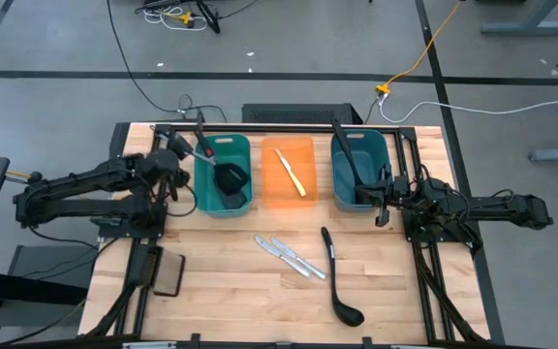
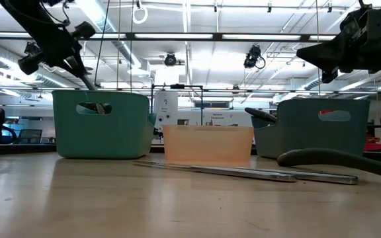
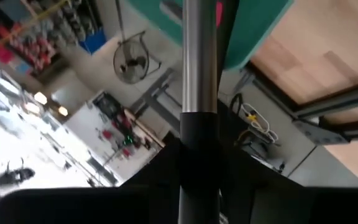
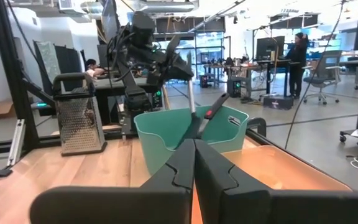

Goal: Pick & Place Kitchen Items
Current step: Put the black spatula into the green bin, then adjust the green bin

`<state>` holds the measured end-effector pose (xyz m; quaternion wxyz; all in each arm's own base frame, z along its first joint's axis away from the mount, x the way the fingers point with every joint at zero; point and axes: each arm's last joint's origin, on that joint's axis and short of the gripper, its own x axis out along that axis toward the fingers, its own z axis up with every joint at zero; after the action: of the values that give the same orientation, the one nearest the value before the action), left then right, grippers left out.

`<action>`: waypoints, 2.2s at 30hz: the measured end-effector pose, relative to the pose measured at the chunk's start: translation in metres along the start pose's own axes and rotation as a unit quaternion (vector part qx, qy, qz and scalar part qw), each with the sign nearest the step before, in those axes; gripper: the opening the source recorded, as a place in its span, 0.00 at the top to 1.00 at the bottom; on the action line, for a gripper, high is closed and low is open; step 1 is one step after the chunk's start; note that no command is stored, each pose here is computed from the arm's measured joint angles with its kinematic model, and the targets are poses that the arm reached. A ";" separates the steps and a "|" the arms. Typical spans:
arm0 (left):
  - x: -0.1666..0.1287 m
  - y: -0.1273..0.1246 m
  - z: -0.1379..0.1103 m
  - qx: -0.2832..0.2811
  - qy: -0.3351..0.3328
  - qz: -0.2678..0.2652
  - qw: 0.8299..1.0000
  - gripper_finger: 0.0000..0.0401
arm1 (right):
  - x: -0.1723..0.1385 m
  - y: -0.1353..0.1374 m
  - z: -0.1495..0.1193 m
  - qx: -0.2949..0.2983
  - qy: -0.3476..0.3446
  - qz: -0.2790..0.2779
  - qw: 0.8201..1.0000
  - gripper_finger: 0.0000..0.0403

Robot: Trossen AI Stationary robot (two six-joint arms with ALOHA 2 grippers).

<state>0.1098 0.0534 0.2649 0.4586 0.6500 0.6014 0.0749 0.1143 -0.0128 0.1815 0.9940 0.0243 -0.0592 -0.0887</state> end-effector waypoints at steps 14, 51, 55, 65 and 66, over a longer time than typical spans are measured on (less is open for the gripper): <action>0.011 0.004 0.018 0.037 -0.080 -0.022 0.996 0.80 | 0.000 0.000 -0.001 -0.002 0.004 -0.003 1.000 0.97; -0.025 0.065 -0.015 -0.470 -0.207 -0.013 0.858 0.81 | 0.000 0.000 0.000 0.009 0.002 -0.002 1.000 0.97; -0.040 0.084 0.001 -0.531 -0.321 -0.105 0.778 0.92 | 0.000 0.000 0.000 0.008 0.002 -0.002 1.000 0.97; -0.059 0.096 0.078 -0.514 -0.313 -0.311 0.736 0.84 | 0.000 0.000 0.001 0.011 -0.008 0.000 1.000 0.97; -0.061 0.097 0.087 -0.508 -0.322 -0.326 0.729 0.80 | 0.000 0.000 0.001 0.011 -0.008 0.001 1.000 0.97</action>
<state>0.2192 -0.0286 0.3103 0.8829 0.0693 0.4645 0.0019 0.1141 -0.0128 0.1829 0.9932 0.0345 -0.0684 -0.0874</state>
